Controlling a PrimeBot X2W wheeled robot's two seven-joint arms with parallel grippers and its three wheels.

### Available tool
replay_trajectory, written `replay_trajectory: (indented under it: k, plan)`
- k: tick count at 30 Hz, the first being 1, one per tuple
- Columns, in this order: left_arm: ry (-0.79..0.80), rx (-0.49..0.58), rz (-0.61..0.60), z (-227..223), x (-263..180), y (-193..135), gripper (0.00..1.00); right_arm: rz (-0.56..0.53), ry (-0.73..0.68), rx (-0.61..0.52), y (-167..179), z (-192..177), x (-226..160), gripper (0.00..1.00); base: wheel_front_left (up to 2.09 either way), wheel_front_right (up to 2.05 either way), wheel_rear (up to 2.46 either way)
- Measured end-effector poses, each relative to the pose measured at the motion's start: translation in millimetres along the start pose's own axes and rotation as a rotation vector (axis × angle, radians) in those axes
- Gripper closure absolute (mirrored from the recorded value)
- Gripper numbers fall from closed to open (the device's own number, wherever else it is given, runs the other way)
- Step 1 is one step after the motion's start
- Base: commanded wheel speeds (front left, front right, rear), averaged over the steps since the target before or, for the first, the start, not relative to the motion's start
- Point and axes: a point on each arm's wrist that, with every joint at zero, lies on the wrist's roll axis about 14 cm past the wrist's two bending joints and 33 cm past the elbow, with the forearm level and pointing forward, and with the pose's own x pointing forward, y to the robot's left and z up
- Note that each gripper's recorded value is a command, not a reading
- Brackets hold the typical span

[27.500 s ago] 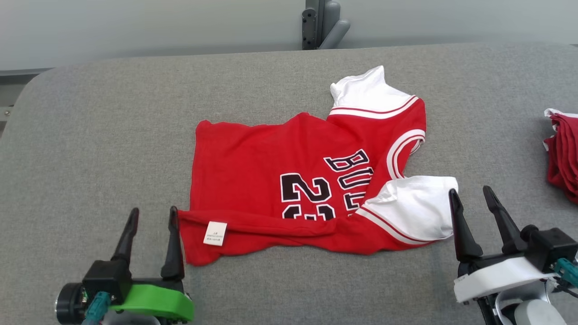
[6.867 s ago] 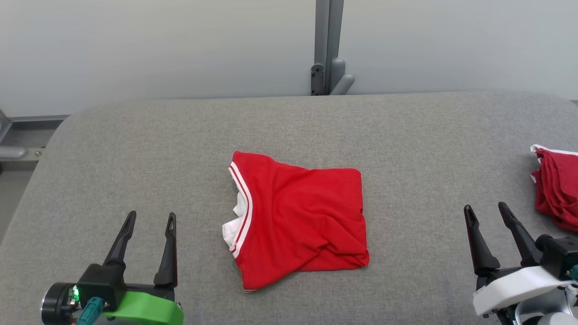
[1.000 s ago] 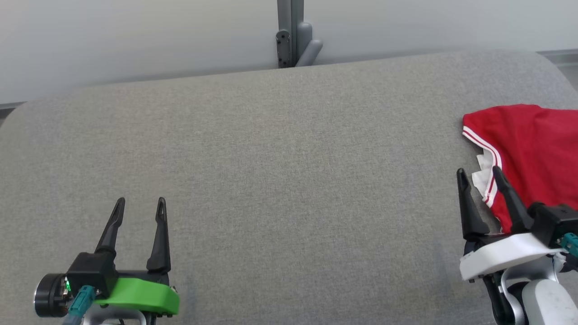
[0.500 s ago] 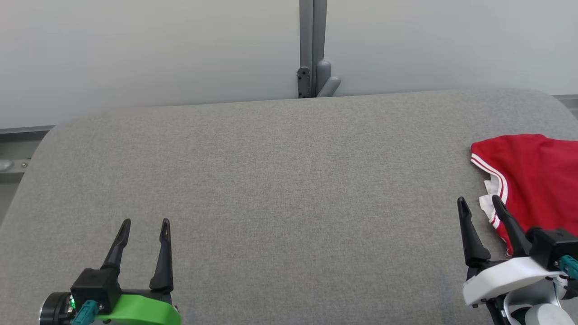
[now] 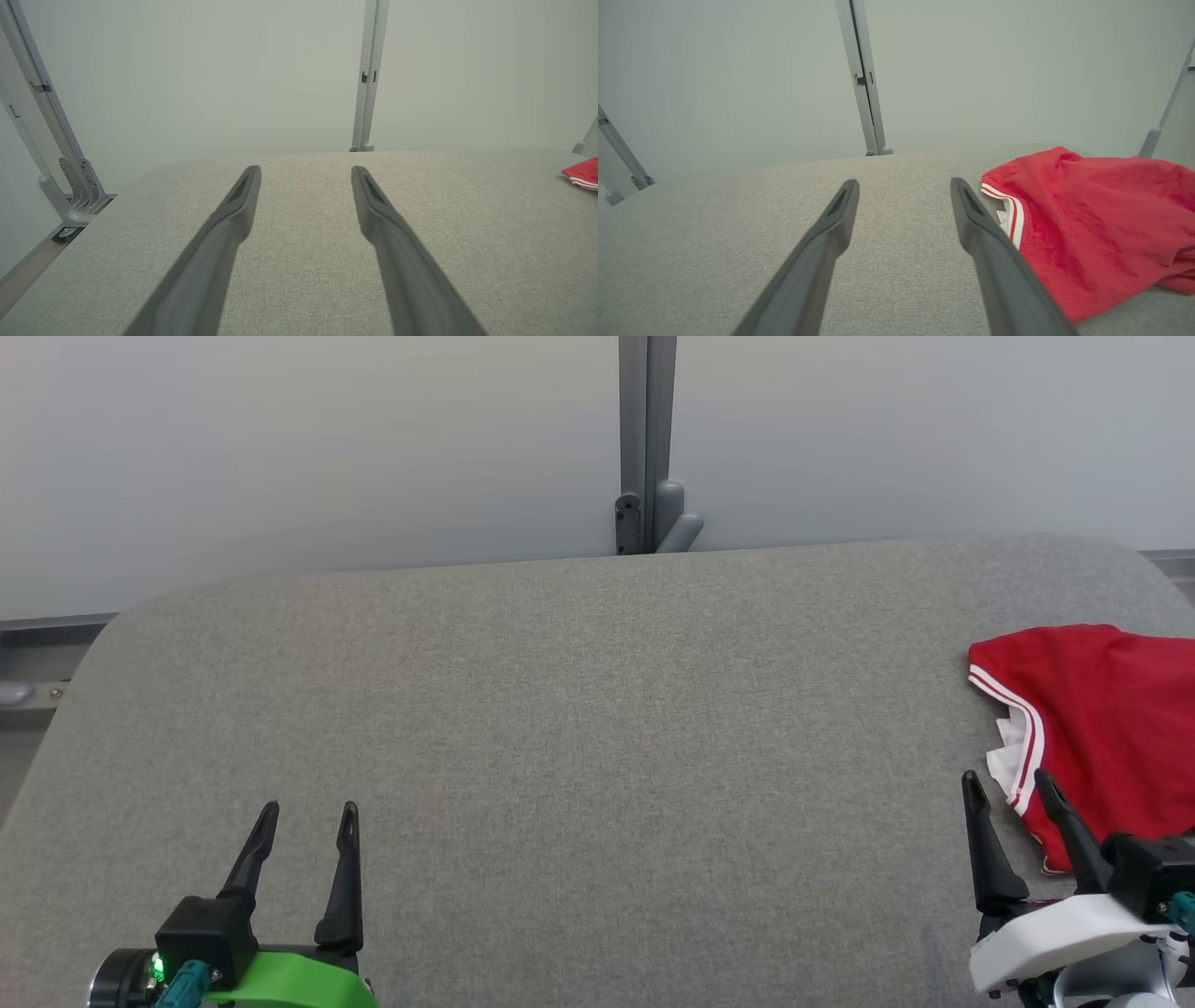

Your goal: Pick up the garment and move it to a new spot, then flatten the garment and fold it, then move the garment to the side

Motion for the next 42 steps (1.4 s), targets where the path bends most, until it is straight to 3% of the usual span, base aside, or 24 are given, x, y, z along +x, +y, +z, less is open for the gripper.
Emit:
replay_trajectory:
  k: [22, 23, 28, 42]
  plan:
    - [0.021, -0.004, 0.019, -7, -2, 3, 0.0, -0.007, 0.006, 0.012, 1, -1, -2, 0.0, 0.0, 0.0, 0.0]
    - [0.034, -0.005, 0.023, -10, -2, 4, 1.0, -0.008, 0.011, 0.014, 1, -2, -2, 1.0, 0.0, 0.0, 0.0]
    - [0.093, -0.027, 0.028, -29, -8, -1, 1.0, -0.025, 0.078, 0.044, 0, -24, -8, 1.0, 0.0, 0.0, 0.0]
    - [0.123, -0.298, 0.04, -39, 6, -8, 1.0, -0.137, 0.153, 0.27, -35, -38, 2, 1.0, 0.0, 0.0, 0.0]
